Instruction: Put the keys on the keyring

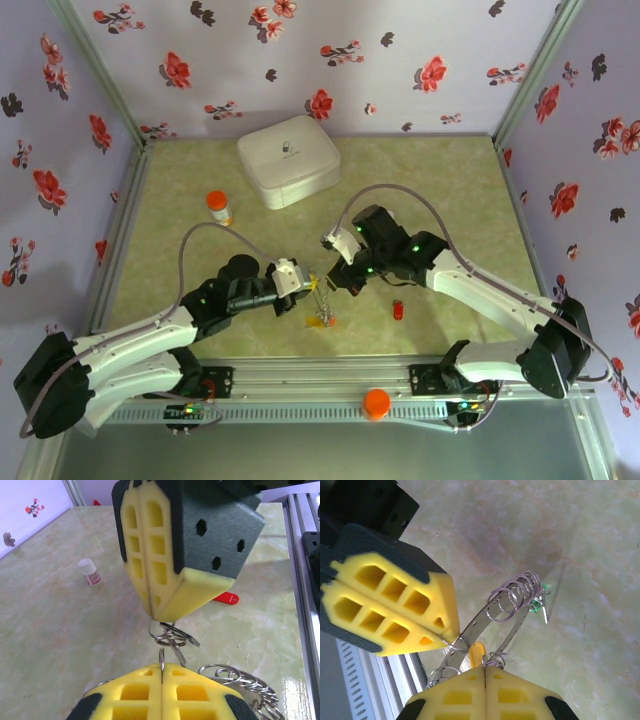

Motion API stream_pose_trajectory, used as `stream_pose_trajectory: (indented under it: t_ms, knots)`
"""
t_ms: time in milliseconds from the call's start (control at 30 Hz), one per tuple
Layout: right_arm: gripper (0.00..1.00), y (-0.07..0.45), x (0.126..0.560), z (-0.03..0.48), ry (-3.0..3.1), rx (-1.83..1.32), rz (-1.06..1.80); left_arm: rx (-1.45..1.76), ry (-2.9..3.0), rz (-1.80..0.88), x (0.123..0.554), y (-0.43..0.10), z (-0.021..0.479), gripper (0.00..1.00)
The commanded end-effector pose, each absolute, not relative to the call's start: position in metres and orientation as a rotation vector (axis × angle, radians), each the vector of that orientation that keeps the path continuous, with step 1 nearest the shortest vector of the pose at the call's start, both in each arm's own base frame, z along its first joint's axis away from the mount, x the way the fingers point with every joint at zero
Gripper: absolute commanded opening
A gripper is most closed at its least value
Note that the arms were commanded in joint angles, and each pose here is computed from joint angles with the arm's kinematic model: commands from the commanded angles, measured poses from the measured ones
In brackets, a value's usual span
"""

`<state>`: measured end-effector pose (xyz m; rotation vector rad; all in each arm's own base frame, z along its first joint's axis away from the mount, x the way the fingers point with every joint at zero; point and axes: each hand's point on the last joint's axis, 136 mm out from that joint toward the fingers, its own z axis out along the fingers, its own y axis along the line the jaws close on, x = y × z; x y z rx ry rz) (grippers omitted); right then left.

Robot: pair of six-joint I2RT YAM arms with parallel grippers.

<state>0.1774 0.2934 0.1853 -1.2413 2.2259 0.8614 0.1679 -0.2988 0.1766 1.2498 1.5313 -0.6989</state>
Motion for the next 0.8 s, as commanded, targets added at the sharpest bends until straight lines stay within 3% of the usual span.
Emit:
stream_pose_trajectory:
  t_ms: [0,767]
  knots:
    - [0.00,0.300,0.165,0.200,2.164,-1.297,0.975,1.187,1.530,-0.738,0.172,-0.304,0.193,0.00]
    - [0.00,0.301,0.182,0.195,2.230,-1.202,0.962,1.277,1.394,-0.728,0.158,-0.305,0.194,0.00]
